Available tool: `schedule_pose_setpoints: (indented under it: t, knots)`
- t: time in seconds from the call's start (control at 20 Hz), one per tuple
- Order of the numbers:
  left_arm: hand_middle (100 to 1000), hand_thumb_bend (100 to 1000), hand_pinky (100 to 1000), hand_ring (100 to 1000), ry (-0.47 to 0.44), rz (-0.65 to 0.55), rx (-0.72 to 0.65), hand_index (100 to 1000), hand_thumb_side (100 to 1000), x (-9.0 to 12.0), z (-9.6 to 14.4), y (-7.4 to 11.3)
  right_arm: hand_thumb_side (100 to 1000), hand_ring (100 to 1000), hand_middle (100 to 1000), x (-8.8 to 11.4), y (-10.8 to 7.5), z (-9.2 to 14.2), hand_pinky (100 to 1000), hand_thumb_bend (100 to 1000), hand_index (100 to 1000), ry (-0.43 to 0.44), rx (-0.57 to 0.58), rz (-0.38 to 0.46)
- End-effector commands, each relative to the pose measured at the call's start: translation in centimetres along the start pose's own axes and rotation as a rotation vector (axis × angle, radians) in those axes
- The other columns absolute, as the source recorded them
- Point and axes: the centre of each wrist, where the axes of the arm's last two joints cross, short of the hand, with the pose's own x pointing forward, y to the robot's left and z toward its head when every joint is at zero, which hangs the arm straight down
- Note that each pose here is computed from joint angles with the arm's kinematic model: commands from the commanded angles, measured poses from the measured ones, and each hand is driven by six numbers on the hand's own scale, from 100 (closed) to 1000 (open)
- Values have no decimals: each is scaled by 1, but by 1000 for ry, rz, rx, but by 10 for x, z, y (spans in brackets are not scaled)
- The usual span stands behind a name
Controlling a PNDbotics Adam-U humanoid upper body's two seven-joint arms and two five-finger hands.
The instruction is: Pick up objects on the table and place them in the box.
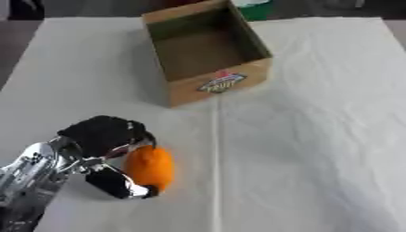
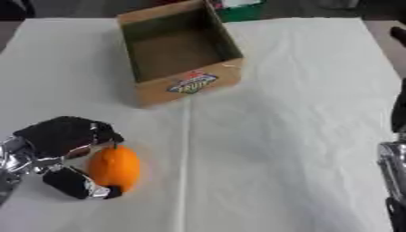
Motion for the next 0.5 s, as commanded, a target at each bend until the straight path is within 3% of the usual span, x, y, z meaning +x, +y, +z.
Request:
schedule_pose_setpoints:
  t: [0.05,0.25,0.5]
  knots:
    - [681,561,487,656,-5,31,20,910,734,-2,1,1,1000,814,682,5,0,-4,804,100,806,-23,7,0]
    - [614,530,447,585,-17,55,50,882,656,0,3,3,1000,813,680,5,0,-4,805,100,804,-21,7,0]
    - [593,466,407,541,-41,87,99,852,533,4,5,5,1000,812,677,5,0,-3,805,100,802,-20,6,-1]
